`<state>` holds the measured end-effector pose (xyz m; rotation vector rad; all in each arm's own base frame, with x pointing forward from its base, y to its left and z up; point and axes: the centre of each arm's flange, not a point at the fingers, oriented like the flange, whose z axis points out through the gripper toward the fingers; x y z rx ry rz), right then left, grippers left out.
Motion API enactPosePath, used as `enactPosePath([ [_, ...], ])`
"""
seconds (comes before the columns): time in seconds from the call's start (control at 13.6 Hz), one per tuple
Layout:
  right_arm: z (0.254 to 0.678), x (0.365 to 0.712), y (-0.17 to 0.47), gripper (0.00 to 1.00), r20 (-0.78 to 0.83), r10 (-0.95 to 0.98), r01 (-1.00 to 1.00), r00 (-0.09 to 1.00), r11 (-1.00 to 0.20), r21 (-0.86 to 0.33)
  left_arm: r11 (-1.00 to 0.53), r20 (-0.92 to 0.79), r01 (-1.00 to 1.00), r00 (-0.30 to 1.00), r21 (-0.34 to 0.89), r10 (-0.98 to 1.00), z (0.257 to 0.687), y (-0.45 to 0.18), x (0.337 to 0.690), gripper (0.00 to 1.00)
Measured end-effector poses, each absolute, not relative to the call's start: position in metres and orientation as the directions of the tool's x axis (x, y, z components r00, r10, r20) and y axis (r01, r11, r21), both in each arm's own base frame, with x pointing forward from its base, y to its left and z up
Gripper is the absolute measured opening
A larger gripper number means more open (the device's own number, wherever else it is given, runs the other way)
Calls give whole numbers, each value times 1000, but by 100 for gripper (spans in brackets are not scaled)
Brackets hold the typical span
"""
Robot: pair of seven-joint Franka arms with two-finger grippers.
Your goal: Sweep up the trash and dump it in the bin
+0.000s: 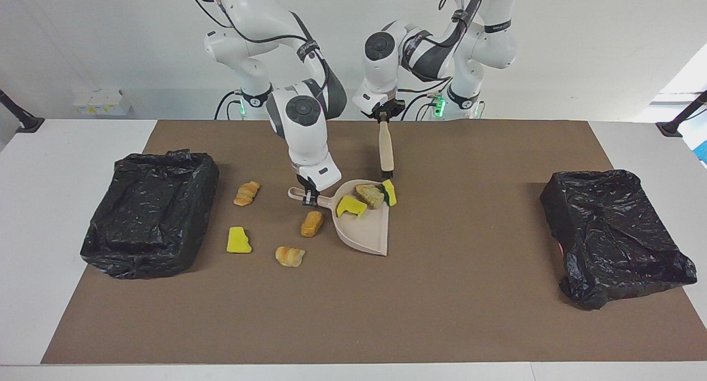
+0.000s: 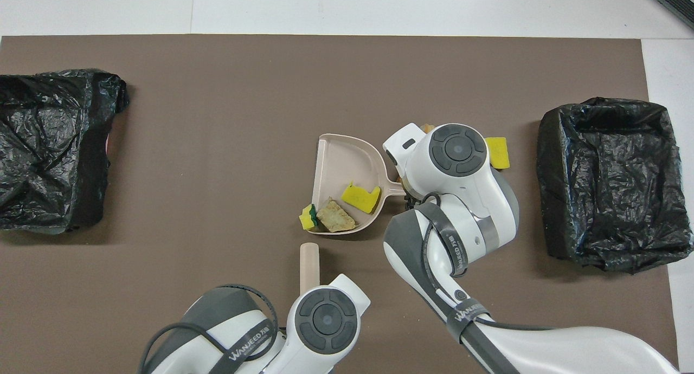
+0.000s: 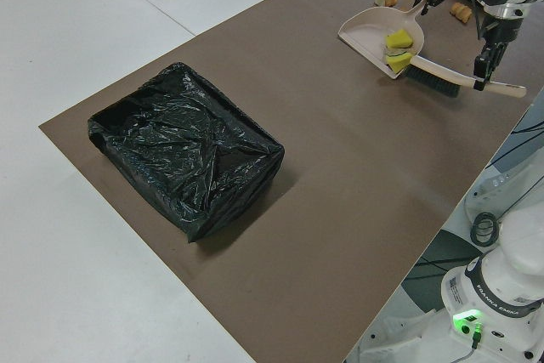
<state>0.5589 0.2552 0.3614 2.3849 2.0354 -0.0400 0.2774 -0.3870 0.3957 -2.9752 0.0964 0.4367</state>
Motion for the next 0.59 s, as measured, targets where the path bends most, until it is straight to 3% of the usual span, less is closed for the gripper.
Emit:
enactPosePath([
  [0.29,361,559,255,31,-23,987,987,158,-158,-12,-991,-326,-74,945,-111,-34,395,-393,257,26],
  [0.59,361,567,236,31,-23,996,996,87,-88,-15,-981,-368,15,926,-192,86,392,-375,259,26],
])
